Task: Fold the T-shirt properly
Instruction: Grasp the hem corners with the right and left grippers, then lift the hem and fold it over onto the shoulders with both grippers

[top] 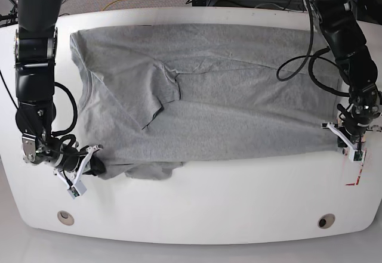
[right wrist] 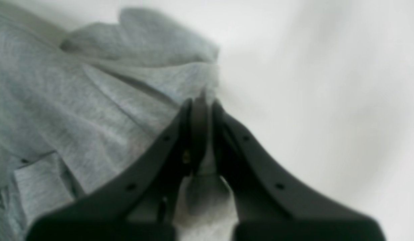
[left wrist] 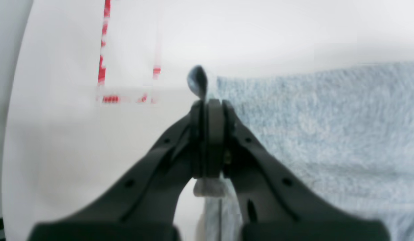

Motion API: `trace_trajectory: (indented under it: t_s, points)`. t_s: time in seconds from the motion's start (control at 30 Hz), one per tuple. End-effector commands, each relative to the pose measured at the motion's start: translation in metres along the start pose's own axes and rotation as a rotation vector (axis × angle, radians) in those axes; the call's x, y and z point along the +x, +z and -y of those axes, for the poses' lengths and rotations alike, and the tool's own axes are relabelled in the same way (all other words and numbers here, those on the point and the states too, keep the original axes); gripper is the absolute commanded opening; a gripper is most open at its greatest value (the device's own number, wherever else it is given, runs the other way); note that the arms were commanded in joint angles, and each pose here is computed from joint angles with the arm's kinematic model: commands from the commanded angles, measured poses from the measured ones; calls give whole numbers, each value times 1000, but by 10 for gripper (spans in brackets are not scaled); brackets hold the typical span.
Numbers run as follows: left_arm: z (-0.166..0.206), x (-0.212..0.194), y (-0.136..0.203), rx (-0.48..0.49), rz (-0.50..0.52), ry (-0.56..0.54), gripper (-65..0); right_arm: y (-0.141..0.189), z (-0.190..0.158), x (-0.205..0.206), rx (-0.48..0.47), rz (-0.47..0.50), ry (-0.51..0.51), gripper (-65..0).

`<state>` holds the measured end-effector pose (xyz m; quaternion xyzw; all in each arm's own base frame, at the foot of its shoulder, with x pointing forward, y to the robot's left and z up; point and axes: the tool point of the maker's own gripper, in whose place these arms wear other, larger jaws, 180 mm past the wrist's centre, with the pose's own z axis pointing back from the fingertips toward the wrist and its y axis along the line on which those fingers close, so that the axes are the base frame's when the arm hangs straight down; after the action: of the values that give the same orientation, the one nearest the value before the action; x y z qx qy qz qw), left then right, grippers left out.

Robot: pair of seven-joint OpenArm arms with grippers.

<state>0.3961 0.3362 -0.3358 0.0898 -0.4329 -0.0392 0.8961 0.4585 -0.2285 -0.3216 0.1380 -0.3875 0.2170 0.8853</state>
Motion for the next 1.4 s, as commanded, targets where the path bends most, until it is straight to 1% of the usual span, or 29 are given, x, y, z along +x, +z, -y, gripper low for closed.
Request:
trace_trajectory:
  t_s: [0.0, 0.07, 0.23, 0.4, 0.5, 0.57, 0.7, 0.9, 1.1, 1.2, 1.37]
  points:
    - [-14, 26, 10, 38, 78, -20, -650, 23, 11, 24, -44, 58, 32, -650]
    - [-13, 23, 14, 42, 76, -31, -650, 34, 11, 20, -61, 54, 30, -650]
    - [-14, 11, 25, 58, 7, -65, -650, 54, 5, 4, -92, 15, 57, -650]
    - [-2, -8, 39, 7, -66, -178, -650, 72, -7, -16, -116, -22, 91, -650]
    - [1, -20, 46, 2, -101, -213, -650, 79, -14, -25, -126, -31, 91, -650]
    - [1, -28, 51, 6, -122, -230, -650, 85, -15, -34, -143, -41, 77, -650]
    - [1, -42, 62, 18, -168, -257, -650, 96, -17, -62, -161, -92, 44, -650]
    - [-11, -72, 83, 57, -244, -259, -650, 108, -40, -103, -172, -124, -13, -650]
    - [-10, -107, 93, 47, -341, -270, -650, 117, -62, -136, -168, -155, -60, -650]
    - [-12, -121, 99, 47, -374, -270, -650, 117, -72, -151, -159, -167, -99, -650]
    - [-9, -137, 104, 34, -412, -280, -650, 116, -83, -170, -138, -201, -126, -650]
